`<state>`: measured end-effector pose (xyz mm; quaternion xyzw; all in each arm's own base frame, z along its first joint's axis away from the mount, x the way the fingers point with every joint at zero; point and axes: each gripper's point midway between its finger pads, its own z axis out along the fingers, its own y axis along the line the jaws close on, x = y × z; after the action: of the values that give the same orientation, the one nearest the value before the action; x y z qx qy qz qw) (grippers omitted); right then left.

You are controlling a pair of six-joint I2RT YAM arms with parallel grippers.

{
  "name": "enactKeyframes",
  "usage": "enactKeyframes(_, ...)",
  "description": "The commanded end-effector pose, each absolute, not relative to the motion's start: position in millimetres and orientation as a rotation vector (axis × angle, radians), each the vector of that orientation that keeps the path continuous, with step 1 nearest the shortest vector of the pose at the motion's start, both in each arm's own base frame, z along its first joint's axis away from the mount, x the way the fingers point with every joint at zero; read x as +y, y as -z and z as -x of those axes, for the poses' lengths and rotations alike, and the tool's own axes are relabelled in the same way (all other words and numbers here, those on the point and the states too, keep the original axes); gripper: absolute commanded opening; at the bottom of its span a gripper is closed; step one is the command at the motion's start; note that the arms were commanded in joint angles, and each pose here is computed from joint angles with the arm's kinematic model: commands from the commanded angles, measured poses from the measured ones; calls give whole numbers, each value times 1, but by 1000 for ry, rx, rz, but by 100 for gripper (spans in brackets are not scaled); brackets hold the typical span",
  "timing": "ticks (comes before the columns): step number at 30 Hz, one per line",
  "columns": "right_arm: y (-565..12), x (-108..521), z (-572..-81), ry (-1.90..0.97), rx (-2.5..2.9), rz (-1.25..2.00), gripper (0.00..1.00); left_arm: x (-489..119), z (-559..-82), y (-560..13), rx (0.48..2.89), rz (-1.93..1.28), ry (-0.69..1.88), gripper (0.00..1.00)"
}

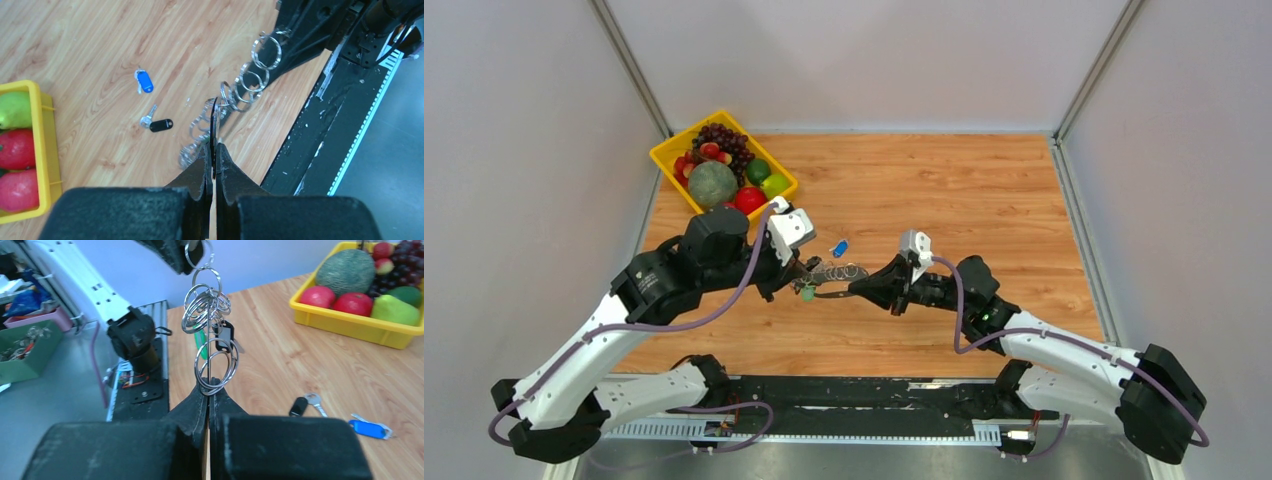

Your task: Remove the keys from the keyring

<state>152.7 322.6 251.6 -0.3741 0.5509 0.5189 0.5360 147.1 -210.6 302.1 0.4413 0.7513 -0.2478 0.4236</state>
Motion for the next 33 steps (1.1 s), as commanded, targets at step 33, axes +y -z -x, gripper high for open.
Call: enactKeyframes(33,-268,320,-173,-1063,1396,803,10,-205,-181,-324,1673,-951,485,0)
